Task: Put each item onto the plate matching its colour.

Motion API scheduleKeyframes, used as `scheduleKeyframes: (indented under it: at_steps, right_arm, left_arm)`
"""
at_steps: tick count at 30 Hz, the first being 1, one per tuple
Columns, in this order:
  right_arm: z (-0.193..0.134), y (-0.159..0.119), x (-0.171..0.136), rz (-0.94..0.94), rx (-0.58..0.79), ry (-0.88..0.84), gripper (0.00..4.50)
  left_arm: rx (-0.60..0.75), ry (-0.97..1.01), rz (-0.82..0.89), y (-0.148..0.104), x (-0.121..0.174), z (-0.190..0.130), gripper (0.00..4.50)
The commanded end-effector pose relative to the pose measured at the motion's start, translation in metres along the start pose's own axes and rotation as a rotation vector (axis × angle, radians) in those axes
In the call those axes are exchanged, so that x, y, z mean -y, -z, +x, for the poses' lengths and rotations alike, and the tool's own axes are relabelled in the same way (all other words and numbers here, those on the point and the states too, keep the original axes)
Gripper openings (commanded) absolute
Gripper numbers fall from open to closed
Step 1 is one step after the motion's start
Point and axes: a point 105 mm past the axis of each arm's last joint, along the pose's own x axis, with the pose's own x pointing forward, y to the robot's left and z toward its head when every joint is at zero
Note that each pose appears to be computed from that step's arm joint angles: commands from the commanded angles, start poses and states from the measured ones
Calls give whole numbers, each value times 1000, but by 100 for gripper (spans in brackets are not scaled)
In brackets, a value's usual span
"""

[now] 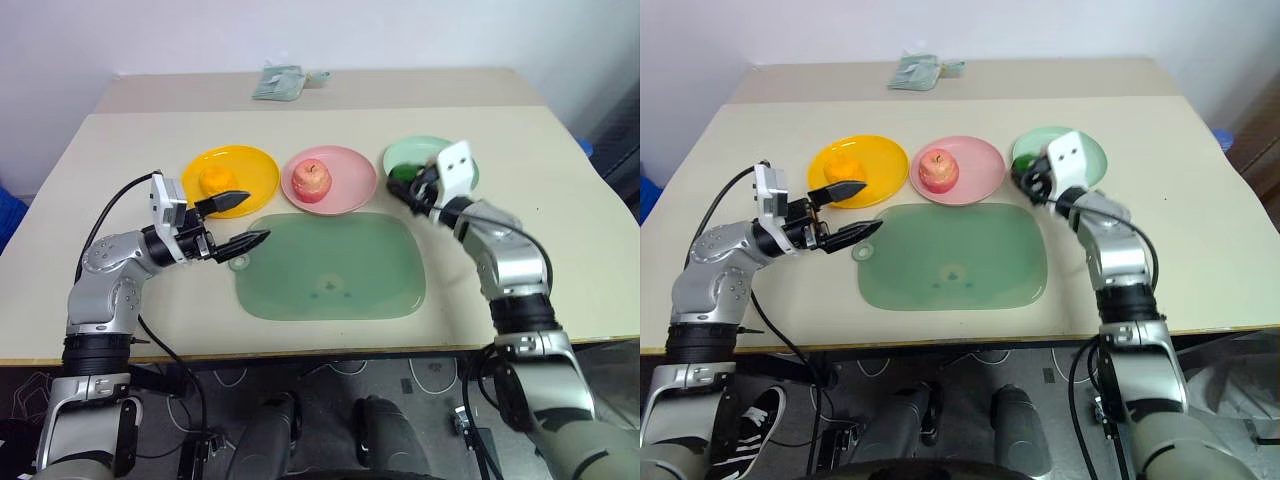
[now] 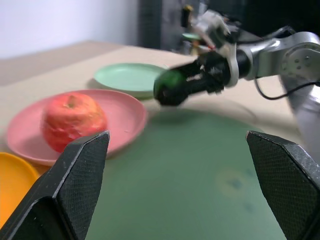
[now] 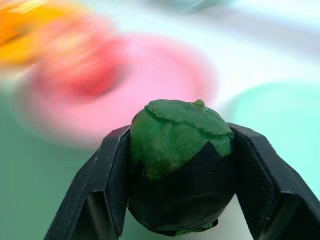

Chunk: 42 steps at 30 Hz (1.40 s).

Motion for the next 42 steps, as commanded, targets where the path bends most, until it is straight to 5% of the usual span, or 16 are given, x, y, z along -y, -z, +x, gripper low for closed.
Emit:
scheduleKeyframes:
  at_steps: [1, 8, 13, 19, 24, 33, 42]
  right_arm:
    - [12, -4, 42, -25, 25, 233, 278]
    - [25, 15, 57, -92, -54, 326, 278]
    - [27, 8, 57, -94, -23, 304, 446]
    - [23, -40, 46, 7, 263, 138, 446]
    - [-11, -60, -14, -17, 419, -313, 446]
    - [-107, -20, -76, -121, 183, -833, 446]
    - [-109, -15, -77, -120, 149, -749, 446]
  left_arm:
    - [53, -37, 37, -14, -3, 3, 450]
    - [24, -103, 49, -8, -4, 7, 450]
    - [19, -123, 62, -8, -3, 6, 450]
    - [34, -120, 62, -11, -4, 0, 450]
    - [21, -84, 71, -8, 0, -5, 450]
    - [-56, -11, 26, 9, 16, -27, 450]
    - [-94, 22, -16, 23, 27, -24, 450]
